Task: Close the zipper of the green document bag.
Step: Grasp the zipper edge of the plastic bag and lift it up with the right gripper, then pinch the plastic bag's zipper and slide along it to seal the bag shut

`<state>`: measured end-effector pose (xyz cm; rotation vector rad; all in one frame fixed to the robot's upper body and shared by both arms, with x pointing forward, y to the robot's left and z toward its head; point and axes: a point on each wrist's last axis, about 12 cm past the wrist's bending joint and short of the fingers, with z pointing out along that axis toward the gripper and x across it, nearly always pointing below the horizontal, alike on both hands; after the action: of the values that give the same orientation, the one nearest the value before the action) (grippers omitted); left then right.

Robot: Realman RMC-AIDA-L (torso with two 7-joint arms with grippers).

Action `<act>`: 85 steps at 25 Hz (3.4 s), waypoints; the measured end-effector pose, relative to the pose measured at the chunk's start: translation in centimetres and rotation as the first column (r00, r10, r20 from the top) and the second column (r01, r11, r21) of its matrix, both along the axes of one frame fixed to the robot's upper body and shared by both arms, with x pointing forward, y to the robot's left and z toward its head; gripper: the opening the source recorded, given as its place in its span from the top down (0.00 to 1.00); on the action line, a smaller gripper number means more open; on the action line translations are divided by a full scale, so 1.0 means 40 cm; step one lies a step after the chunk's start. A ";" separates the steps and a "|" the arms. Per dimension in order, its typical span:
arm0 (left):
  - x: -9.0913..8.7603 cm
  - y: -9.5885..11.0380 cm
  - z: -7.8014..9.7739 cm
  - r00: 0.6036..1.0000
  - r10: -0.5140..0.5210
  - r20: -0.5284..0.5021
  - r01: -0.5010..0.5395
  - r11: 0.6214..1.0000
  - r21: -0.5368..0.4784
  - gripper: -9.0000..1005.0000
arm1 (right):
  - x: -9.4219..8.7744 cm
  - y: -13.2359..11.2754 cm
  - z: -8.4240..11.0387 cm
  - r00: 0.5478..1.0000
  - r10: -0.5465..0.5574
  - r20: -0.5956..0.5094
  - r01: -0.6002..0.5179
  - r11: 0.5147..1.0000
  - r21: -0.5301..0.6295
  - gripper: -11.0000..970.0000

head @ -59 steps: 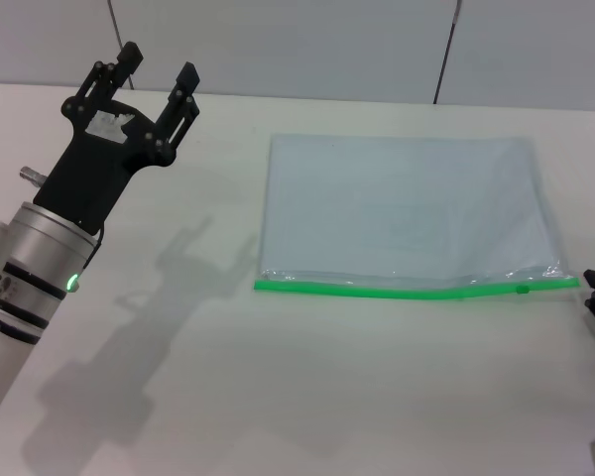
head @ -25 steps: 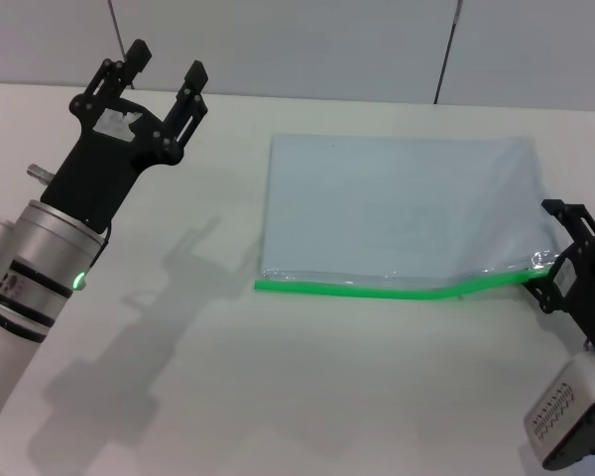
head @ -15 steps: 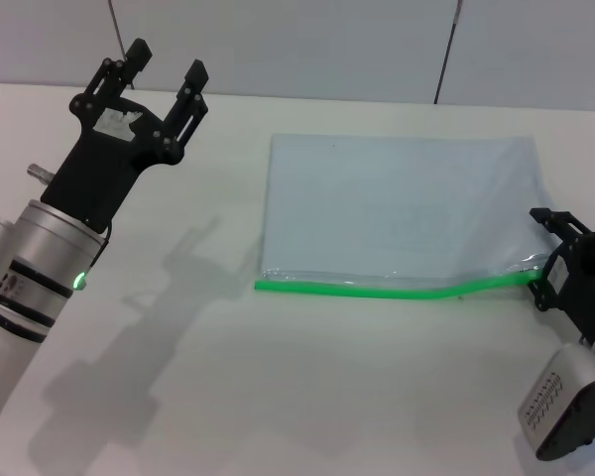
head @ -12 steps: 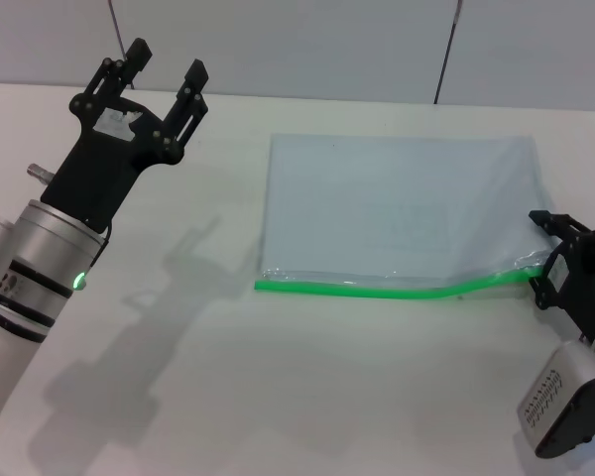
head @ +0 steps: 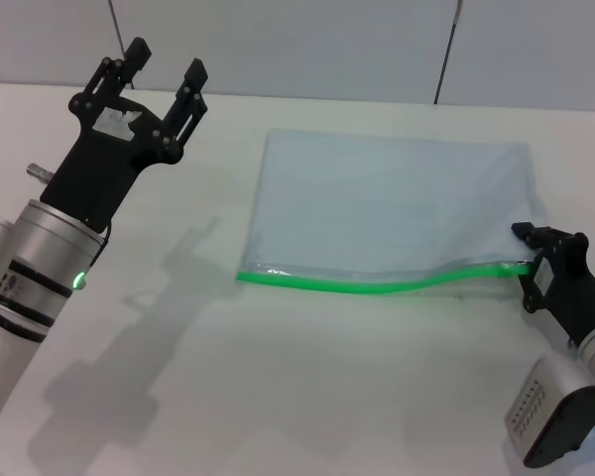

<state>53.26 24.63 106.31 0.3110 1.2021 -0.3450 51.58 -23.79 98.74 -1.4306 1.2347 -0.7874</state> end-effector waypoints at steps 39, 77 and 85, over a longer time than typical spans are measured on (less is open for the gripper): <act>-0.014 -0.180 -0.078 0.934 -0.352 -0.067 0.321 0.738 0.594 0.37 | 0.011 0.156 0.065 0.976 0.196 0.092 -0.204 0.974 0.097 0.94; -0.024 -0.231 -0.090 0.917 -0.376 0.131 0.089 0.513 0.854 0.42 | -0.003 0.187 0.072 0.962 0.253 0.103 -0.263 0.959 0.103 0.94; -0.026 -0.233 -0.090 0.912 -0.385 0.144 0.072 0.496 0.865 0.52 | -0.002 0.186 0.072 0.962 0.253 0.104 -0.263 0.960 0.099 0.94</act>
<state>52.21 15.30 102.69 1.3727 0.9105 0.1127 51.49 -16.33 101.62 -1.4135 0.9832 -0.5880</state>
